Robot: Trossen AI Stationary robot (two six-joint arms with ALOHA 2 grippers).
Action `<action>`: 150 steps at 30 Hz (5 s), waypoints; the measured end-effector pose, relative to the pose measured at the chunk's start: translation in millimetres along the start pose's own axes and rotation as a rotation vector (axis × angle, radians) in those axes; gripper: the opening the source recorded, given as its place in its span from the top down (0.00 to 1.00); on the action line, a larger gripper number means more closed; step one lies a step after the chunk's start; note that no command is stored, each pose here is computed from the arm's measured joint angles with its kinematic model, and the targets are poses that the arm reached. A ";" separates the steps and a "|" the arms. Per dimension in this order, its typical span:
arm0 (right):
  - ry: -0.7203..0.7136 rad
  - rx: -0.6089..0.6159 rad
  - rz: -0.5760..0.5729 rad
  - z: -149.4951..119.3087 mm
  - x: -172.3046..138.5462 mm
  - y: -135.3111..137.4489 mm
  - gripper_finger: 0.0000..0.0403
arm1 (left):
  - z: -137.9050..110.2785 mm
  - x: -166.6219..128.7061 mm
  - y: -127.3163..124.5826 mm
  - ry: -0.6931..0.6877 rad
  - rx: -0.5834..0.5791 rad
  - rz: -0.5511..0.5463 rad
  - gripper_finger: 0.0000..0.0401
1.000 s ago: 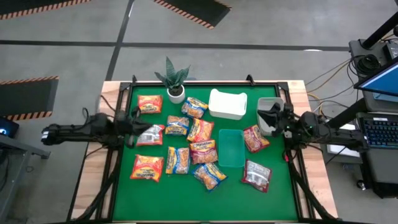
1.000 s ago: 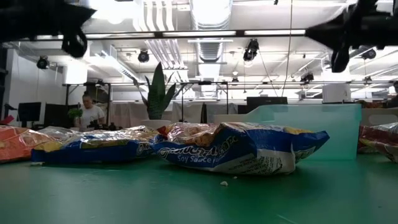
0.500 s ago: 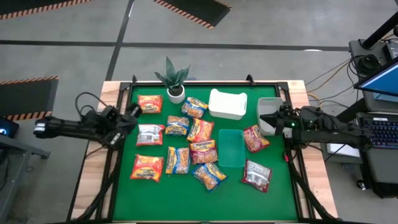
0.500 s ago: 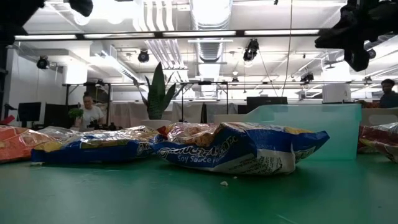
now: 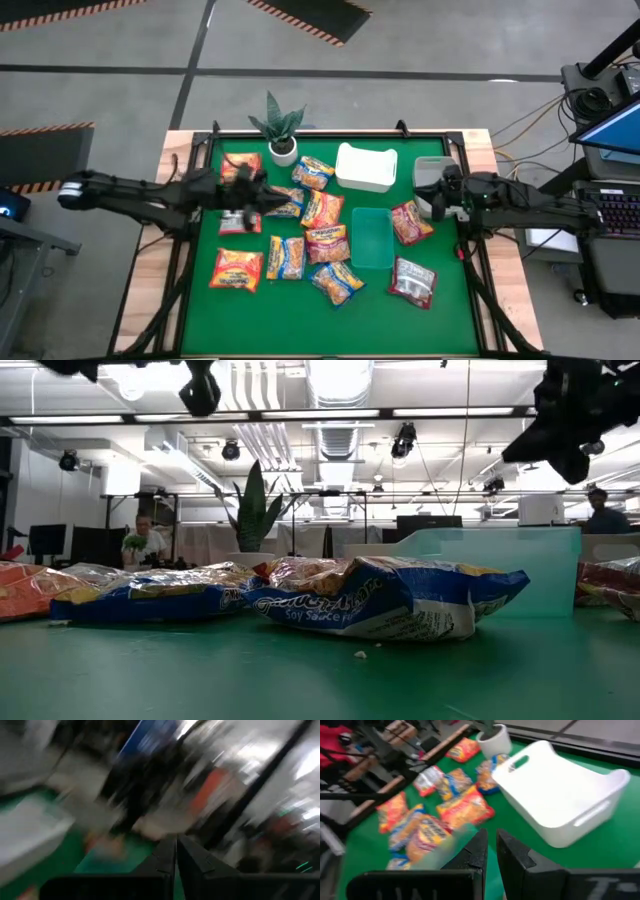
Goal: Sort Maruchan noodles
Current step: Put the orange noodle pack into the green bin
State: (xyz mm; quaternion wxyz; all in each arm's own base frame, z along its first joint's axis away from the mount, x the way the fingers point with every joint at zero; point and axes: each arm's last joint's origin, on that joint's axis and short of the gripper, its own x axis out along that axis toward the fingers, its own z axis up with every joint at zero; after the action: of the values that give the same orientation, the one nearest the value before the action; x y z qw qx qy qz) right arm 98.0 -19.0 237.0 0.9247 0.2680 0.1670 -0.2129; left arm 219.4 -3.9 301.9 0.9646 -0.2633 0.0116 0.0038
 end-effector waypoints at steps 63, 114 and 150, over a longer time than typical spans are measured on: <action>-0.109 -0.171 0.059 7.4 -19.3 0.6 0.93 | -116.4 111.2 67.1 0.399 0.362 0.688 0.48; -0.060 -0.107 0.080 -5.8 -7.1 -3.9 0.93 | -149.0 119.3 86.0 0.387 0.275 0.829 0.99; -0.048 -0.109 0.089 -7.8 -5.7 -4.3 0.93 | -54.8 188.3 -14.2 0.349 0.599 0.607 1.00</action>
State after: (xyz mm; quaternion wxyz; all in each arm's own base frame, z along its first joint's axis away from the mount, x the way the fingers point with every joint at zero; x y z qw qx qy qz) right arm 89.6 -16.1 231.4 0.9501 0.2192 0.1443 -0.1685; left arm 406.7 -43.8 257.3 0.9371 0.0458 0.2511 0.2381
